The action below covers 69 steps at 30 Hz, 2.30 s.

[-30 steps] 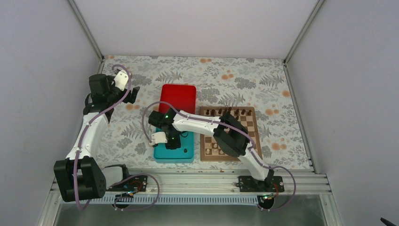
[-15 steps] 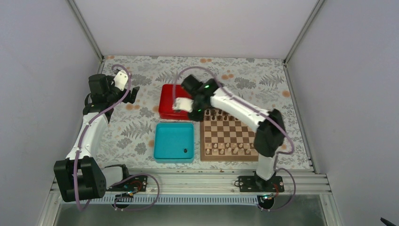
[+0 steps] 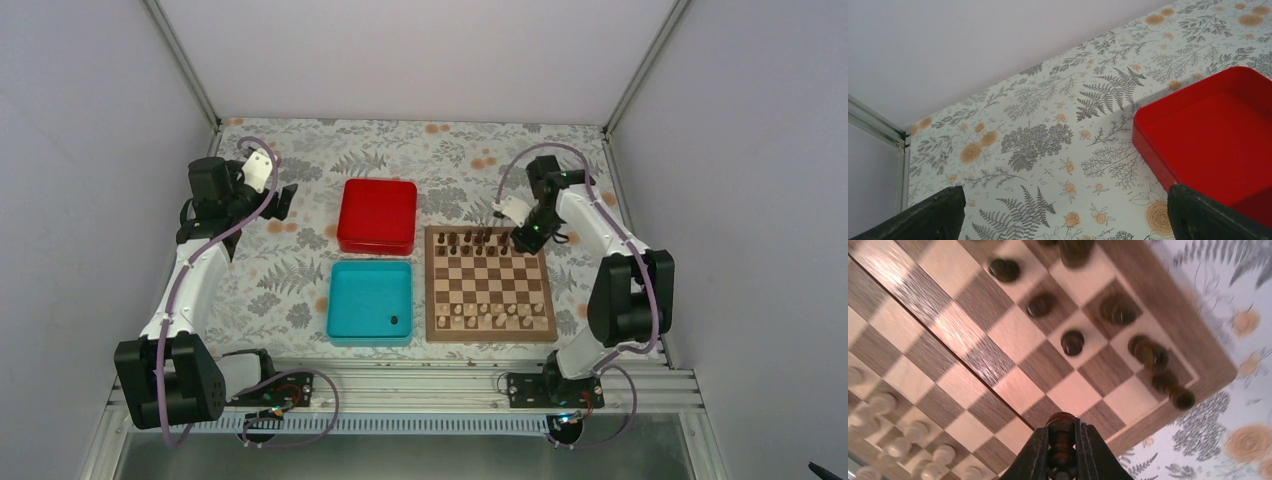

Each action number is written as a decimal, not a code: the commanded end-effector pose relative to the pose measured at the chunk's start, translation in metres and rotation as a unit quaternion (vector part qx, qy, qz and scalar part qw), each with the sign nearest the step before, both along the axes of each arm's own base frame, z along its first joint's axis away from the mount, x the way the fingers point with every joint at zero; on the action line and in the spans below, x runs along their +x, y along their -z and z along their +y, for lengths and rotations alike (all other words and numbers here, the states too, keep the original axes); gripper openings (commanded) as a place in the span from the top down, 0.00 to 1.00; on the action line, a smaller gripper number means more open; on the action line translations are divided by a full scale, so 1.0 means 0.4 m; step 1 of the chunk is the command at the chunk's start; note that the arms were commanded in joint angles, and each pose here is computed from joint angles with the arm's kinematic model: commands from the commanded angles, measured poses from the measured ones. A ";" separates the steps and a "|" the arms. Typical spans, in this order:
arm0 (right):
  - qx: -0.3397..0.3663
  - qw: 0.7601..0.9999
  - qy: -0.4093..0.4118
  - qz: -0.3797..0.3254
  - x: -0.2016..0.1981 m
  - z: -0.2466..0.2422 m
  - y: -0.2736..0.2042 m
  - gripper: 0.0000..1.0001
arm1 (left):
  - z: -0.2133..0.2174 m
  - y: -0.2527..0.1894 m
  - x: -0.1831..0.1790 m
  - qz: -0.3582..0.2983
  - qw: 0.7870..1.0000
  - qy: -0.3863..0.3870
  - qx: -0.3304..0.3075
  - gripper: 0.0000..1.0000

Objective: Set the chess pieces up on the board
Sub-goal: Place the chess piece on the chessboard.

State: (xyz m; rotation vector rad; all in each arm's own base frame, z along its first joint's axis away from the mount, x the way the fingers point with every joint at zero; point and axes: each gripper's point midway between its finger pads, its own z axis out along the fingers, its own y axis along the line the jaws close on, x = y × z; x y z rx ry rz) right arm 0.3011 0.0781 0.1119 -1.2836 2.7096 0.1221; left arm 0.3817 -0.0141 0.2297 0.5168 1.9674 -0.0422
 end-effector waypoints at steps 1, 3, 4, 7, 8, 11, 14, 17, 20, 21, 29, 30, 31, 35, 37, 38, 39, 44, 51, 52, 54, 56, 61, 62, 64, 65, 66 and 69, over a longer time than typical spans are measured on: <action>-0.002 1.000 0.001 0.006 -0.002 -0.050 0.049 0.90 | -0.005 -0.014 -0.002 -0.009 1.000 0.009 -0.001 0.00; -0.001 1.000 0.006 0.009 0.003 -0.061 0.069 0.90 | -0.005 -0.015 -0.002 -0.010 1.000 0.009 -0.001 0.00; -0.002 1.000 0.008 0.010 0.007 -0.064 0.077 0.90 | -0.004 -0.015 -0.001 -0.010 1.000 0.009 -0.001 0.00; -0.004 1.000 0.015 0.015 0.023 -0.070 0.103 0.89 | -0.004 -0.017 -0.001 -0.011 1.000 0.009 -0.001 0.00; -0.003 1.000 0.015 0.015 0.029 -0.068 0.110 0.89 | -0.005 -0.017 -0.002 -0.011 1.000 0.009 -0.001 0.00; 0.001 1.000 0.016 0.016 0.046 -0.064 0.119 0.89 | -0.004 -0.016 -0.001 -0.010 1.000 0.008 -0.001 0.00; -0.001 1.000 0.019 0.019 0.058 -0.065 0.131 0.89 | -0.004 -0.016 -0.001 -0.010 1.000 0.008 0.000 0.00; -0.002 1.000 0.019 0.019 0.064 -0.065 0.136 0.89 | -0.004 -0.013 -0.001 -0.009 1.000 0.008 -0.001 0.00; 0.000 1.000 0.019 0.020 0.067 -0.063 0.137 0.89 | -0.004 -0.012 -0.001 -0.009 1.000 0.008 -0.001 0.00; 0.001 1.000 0.018 0.021 0.067 -0.062 0.139 0.89 | -0.004 -0.013 -0.001 -0.009 1.000 0.009 -0.001 0.00; 0.000 1.000 0.018 0.023 0.071 -0.062 0.148 0.88 | -0.006 -0.013 -0.001 -0.008 1.000 0.010 -0.003 0.00; 0.000 1.000 0.018 0.023 0.072 -0.062 0.148 0.88 | -0.006 -0.014 -0.002 -0.008 1.000 0.010 -0.003 0.00; -0.001 1.000 0.017 0.023 0.071 -0.062 0.149 0.88 | -0.007 -0.014 -0.001 -0.008 1.000 0.011 -0.003 0.00; -0.003 1.000 0.018 0.020 0.076 -0.065 0.150 0.87 | -0.006 -0.015 -0.001 -0.009 1.000 0.010 -0.003 0.00; -0.004 1.000 0.018 0.020 0.075 -0.067 0.151 0.86 | -0.007 -0.016 -0.001 -0.008 1.000 0.011 -0.004 0.00; -0.002 1.000 0.019 0.020 0.075 -0.066 0.151 0.85 | -0.008 -0.016 -0.002 -0.008 1.000 0.012 -0.004 0.00; -0.002 1.000 0.019 0.020 0.075 -0.065 0.152 0.85 | -0.009 -0.016 -0.002 -0.008 1.000 0.013 -0.005 0.00; -0.004 1.000 0.019 0.020 0.073 -0.067 0.155 0.81 | -0.010 -0.016 -0.003 -0.007 1.000 0.014 -0.005 0.00; 0.004 1.000 0.018 0.012 0.072 -0.061 0.126 0.75 | -0.009 -0.019 -0.003 -0.009 1.000 0.013 -0.005 0.00; 0.004 1.000 0.017 0.012 0.071 -0.061 0.120 0.75 | -0.010 -0.020 -0.003 -0.009 1.000 0.014 -0.005 0.00; 0.010 1.000 0.017 0.013 0.064 -0.057 0.103 0.75 | -0.011 -0.020 -0.004 -0.009 1.000 0.014 -0.006 0.00; 0.016 1.000 0.012 0.013 0.052 -0.047 0.078 0.75 | -0.011 -0.021 -0.005 -0.009 1.000 0.015 -0.006 0.00; 0.001 0.999 -0.032 0.008 -0.036 0.037 -0.001 0.69 | -0.013 -0.023 -0.006 -0.010 1.000 0.017 -0.007 0.00; 0.006 0.999 -0.050 0.005 -0.057 0.069 -0.024 0.67 | -0.014 -0.024 -0.006 -0.009 1.000 0.018 -0.007 0.00; 0.021 0.996 -0.089 -0.002 -0.093 0.148 -0.076 0.64 | -0.016 -0.021 -0.006 -0.007 1.000 0.020 -0.009 0.00; 0.029 0.994 -0.107 -0.006 -0.108 0.186 -0.098 0.63 | -0.017 -0.023 -0.007 -0.008 1.000 0.021 -0.009 0.00; 0.038 0.991 -0.127 -0.012 -0.122 0.228 -0.121 0.62 | -0.017 -0.026 -0.007 -0.009 1.000 0.022 -0.009 0.00; 0.053 0.982 -0.183 -0.016 -0.166 0.345 -0.149 0.60 | -0.017 -0.029 -0.009 -0.011 1.000 0.021 -0.009 0.00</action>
